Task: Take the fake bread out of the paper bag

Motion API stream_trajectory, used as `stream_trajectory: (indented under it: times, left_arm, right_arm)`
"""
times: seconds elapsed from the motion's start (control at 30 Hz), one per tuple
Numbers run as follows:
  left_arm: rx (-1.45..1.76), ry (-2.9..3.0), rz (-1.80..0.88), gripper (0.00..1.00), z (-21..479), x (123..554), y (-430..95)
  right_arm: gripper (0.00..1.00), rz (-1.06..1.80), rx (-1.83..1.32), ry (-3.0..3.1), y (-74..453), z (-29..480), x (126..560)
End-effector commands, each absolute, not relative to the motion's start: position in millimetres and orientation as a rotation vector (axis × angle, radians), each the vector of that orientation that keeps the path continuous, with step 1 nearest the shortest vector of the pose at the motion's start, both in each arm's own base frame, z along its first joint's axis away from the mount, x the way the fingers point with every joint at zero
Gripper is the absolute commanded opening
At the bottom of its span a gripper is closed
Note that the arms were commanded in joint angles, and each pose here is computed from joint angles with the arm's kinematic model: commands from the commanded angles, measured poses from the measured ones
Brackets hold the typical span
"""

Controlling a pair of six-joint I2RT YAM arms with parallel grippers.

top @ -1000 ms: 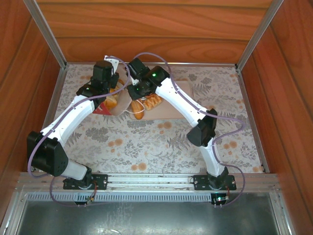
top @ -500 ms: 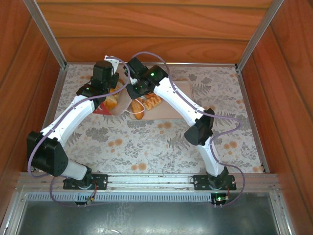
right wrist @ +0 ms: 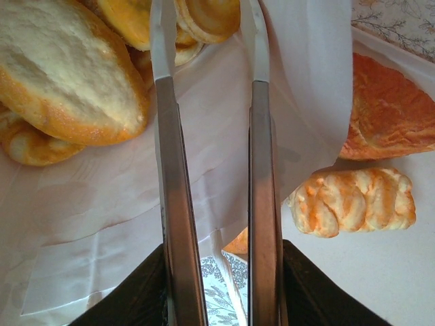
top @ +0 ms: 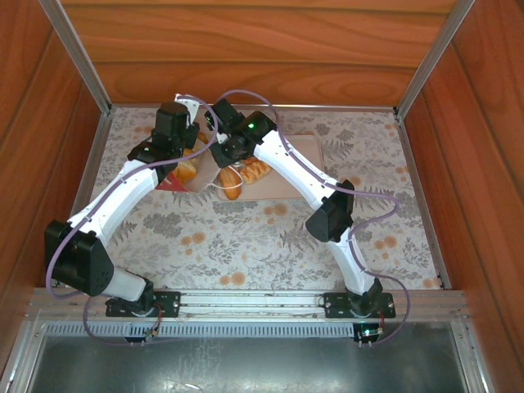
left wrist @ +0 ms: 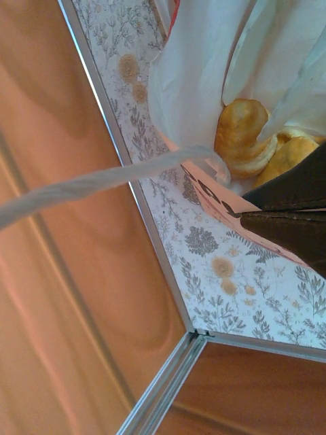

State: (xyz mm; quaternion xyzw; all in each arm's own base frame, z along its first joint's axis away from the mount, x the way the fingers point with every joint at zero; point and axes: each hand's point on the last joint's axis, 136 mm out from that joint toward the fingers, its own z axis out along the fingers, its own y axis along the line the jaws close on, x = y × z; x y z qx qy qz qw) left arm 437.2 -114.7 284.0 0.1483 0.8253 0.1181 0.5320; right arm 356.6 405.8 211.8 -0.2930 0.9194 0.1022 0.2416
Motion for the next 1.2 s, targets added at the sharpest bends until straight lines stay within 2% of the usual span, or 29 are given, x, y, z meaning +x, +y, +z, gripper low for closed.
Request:
stream_trajectory:
  times: [0.0, 0.33, 0.8, 1.03, 1.17]
  left_arm:
    - [0.350, 1.923, 0.247, 0.00, 299.5, 432.0, -119.0]
    - [0.348, 1.928, 0.254, 0.00, 297.0, 432.0, -118.0]
    - [0.351, 1.926, 0.247, 0.00, 297.3, 431.7, -119.0]
    - [0.348, 1.924, 0.247, 0.00, 297.7, 431.1, -118.5]
    - [0.343, 1.926, 0.249, 0.00, 295.6, 432.2, -118.4]
  right_arm:
    - [0.40, 0.257, -0.776, 2.479, 409.3, 213.9, 367.9]
    - [0.42, 0.118, -0.663, 2.486, 384.7, 221.7, 374.3]
    - [0.44, 0.172, -0.698, 2.476, 402.7, 211.3, 379.7]
    - [0.36, 0.180, -0.712, 2.481, 406.2, 205.5, 380.5]
    - [0.21, 0.196, -0.710, 2.472, 408.8, 208.8, 381.0]
